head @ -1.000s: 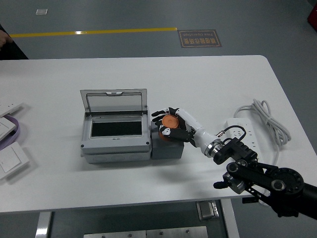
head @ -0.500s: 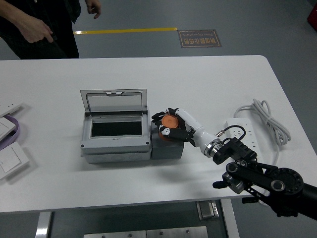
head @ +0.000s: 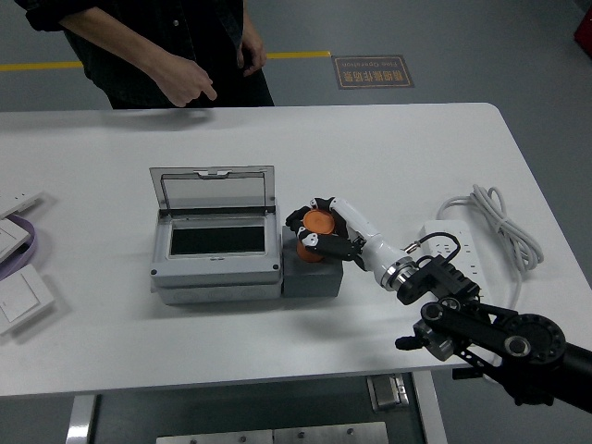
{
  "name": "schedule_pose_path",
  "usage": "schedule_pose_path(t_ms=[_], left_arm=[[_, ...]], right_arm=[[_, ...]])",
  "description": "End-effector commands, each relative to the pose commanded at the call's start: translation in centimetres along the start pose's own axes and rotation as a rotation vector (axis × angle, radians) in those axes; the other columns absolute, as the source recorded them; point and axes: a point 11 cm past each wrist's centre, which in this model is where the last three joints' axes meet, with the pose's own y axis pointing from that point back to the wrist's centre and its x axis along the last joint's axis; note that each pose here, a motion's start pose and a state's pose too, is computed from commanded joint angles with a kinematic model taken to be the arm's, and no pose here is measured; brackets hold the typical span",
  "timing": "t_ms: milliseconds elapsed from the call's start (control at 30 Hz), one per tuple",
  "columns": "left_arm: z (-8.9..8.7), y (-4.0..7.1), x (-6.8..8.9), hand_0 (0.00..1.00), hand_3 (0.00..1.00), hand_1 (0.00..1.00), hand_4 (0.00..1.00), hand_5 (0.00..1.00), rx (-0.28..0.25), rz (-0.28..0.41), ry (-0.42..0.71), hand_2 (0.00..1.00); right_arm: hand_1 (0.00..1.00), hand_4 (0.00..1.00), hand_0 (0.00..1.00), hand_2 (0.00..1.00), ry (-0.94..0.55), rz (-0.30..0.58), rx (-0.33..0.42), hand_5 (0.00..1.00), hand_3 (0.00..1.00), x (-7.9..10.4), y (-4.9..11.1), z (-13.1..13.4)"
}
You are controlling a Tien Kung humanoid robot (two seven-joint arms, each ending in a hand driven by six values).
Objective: Pick up the cylinder from the cube,place it in the box,flap close box
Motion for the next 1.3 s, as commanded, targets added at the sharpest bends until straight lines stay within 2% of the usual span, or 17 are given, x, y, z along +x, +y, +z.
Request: schedule_pose_path(t_ms=[33,200,233,433,533,800,833,1000,1033,1200,1233,1300], left_arm=[[0.0,0.0,0.0,0.599,0.634,0.579,0.702,0.264,-0.001,0.000,0.001,0.567],[0.1,0.0,0.0,0.599,0.634,0.579,0.702,0.264,-0.004,0.002,0.005,0.567],[0.1,0.0,0.1,0.598,0.634,0.579,0.703,0.269,-0.005,0.002,0.006,0.566],[0.2,0.0,0.0,0.598,0.633,0.578,0.704,0.274,-0.006,0.003,0.010,0.566],[0.2,0.0,0.0,0.598,0.633,0.578,0.704,0.274,-0.007,0.004,0.011,0.566],[0.1,0.0,0.0,0.597,0.633,0.578,0.704,0.280,-0.004,0.007,0.010,0.565],[0.1,0.0,0.1,0.597,0.633,0.577,0.703,0.288,-0.003,0.008,0.009,0.566],[0.1,0.0,0.3,0.597,0.633,0.577,0.703,0.288,-0.003,0.012,0.006,0.566],[0.1,0.0,0.3,0.597,0.633,0.577,0.704,0.299,-0.002,0.013,0.005,0.566],[0.0,0.0,0.3,0.597,0.633,0.577,0.704,0.299,0.000,0.014,0.001,0.566],[0.0,0.0,0.3,0.596,0.631,0.577,0.704,0.302,0.000,0.014,0.001,0.566],[0.0,0.0,0.3,0.596,0.631,0.577,0.704,0.302,0.000,0.014,0.000,0.566]], right_arm=[[0.557,0.002,0.626,0.537,-0.002,0.004,0.005,0.002,0.385,0.0,0.0,-0.1],[0.557,0.002,0.626,0.537,-0.010,0.027,0.033,0.002,0.385,0.3,-0.1,-0.8],[0.476,0.002,0.539,0.497,-0.012,0.032,0.041,0.002,0.351,0.3,-0.1,-1.0],[0.469,0.002,0.538,0.489,-0.007,0.064,0.109,0.002,0.346,0.1,-0.1,-3.4],[0.469,0.002,0.538,0.489,-0.018,0.062,0.160,0.002,0.346,-0.6,-0.3,-5.3],[0.448,0.002,0.524,0.475,0.011,-0.023,0.273,0.002,0.343,-4.0,-1.7,-10.1],[0.367,0.015,0.406,0.452,0.029,-0.037,0.289,0.002,0.326,-4.5,-1.9,-10.8],[0.367,0.015,0.406,0.452,0.097,-0.078,0.339,0.002,0.326,-6.4,-2.6,-12.8],[0.270,0.002,0.264,0.323,0.107,-0.089,0.347,0.002,0.297,-6.8,-2.7,-13.1],[0.270,0.002,0.264,0.323,0.142,-0.120,0.361,0.002,0.297,-7.9,-2.9,-13.6],[0.204,0.002,0.166,0.301,0.149,-0.123,0.360,0.002,0.271,-8.0,-2.9,-13.6],[0.204,0.002,0.166,0.301,0.186,-0.131,0.352,0.002,0.271,-8.3,-3.0,-13.5]])
